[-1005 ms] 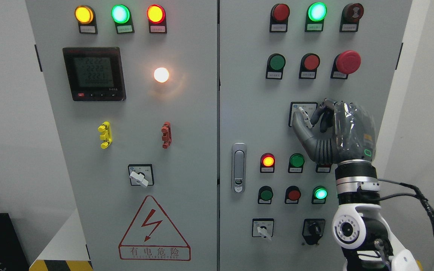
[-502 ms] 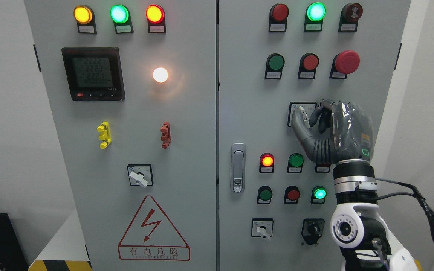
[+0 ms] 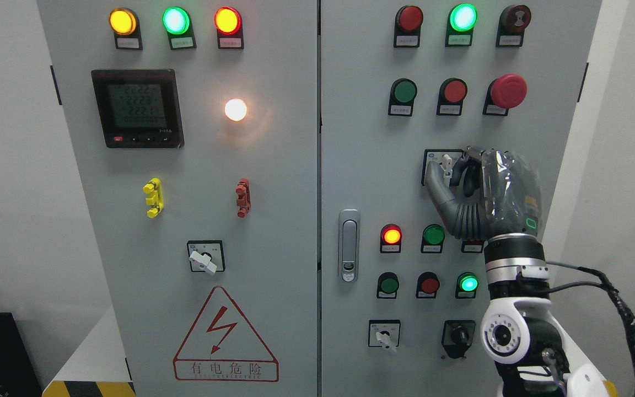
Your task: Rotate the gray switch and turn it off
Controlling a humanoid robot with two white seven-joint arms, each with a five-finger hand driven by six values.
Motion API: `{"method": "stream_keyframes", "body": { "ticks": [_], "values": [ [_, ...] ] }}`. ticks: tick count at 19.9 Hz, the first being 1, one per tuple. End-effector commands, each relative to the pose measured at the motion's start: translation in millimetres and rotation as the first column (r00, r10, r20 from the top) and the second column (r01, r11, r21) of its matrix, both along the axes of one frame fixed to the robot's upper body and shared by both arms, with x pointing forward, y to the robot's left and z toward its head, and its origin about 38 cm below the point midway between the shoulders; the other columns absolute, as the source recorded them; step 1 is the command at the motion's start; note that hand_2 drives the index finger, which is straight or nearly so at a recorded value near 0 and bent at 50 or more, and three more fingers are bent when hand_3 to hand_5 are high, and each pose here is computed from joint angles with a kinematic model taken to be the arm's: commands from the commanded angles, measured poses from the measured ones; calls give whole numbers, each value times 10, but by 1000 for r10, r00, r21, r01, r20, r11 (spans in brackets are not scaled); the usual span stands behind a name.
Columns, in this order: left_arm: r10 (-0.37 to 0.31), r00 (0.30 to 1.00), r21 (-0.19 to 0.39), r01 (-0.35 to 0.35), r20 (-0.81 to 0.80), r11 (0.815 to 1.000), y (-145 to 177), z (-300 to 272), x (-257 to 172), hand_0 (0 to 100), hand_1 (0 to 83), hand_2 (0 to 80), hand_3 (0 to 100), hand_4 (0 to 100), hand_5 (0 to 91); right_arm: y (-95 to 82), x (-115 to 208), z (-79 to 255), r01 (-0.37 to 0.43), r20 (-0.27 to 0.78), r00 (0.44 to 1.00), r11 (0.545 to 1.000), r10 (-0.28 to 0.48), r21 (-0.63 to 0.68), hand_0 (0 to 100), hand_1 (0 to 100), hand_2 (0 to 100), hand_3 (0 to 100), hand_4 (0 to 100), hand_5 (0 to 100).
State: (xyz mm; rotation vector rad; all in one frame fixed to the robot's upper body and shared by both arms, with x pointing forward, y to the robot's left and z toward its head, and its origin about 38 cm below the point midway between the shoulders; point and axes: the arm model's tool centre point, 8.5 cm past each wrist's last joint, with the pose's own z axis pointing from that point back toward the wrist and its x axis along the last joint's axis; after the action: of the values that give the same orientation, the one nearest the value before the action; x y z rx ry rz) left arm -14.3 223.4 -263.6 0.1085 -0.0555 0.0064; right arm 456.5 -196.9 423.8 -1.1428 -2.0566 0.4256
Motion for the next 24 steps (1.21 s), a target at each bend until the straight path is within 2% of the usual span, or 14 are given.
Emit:
{"method": "stream_keyframes", "body": {
  "ticks": [1,6,21,24],
  "values": [
    [25,999,0,-25,-26,1000,-2,6,-92,120,389,0,0,0,0,26,7,5,-5,-1,1000,1000,5,0,523,349,726,998,890,1000],
    [24,999,0,-24,-25,1000,-1,6,-82,120,389,0,0,0,0,32,-1,18,-6,6,1000,1000,6,-1,544,339,729,1000,891,1000],
    [24,999,0,-24,-25,1000,-1,6,-82,120,389,0,0,0,0,-52,-36,45,12,24,1000,1000,-11,-5,510,357,726,1000,892,1000],
    [24,999,0,-24,-25,1000,-1,6,-82,120,389,0,0,0,0,-112,-73,82,29,53,998,1000,-28,-5,513,357,725,999,893,1000]
  ]
}}
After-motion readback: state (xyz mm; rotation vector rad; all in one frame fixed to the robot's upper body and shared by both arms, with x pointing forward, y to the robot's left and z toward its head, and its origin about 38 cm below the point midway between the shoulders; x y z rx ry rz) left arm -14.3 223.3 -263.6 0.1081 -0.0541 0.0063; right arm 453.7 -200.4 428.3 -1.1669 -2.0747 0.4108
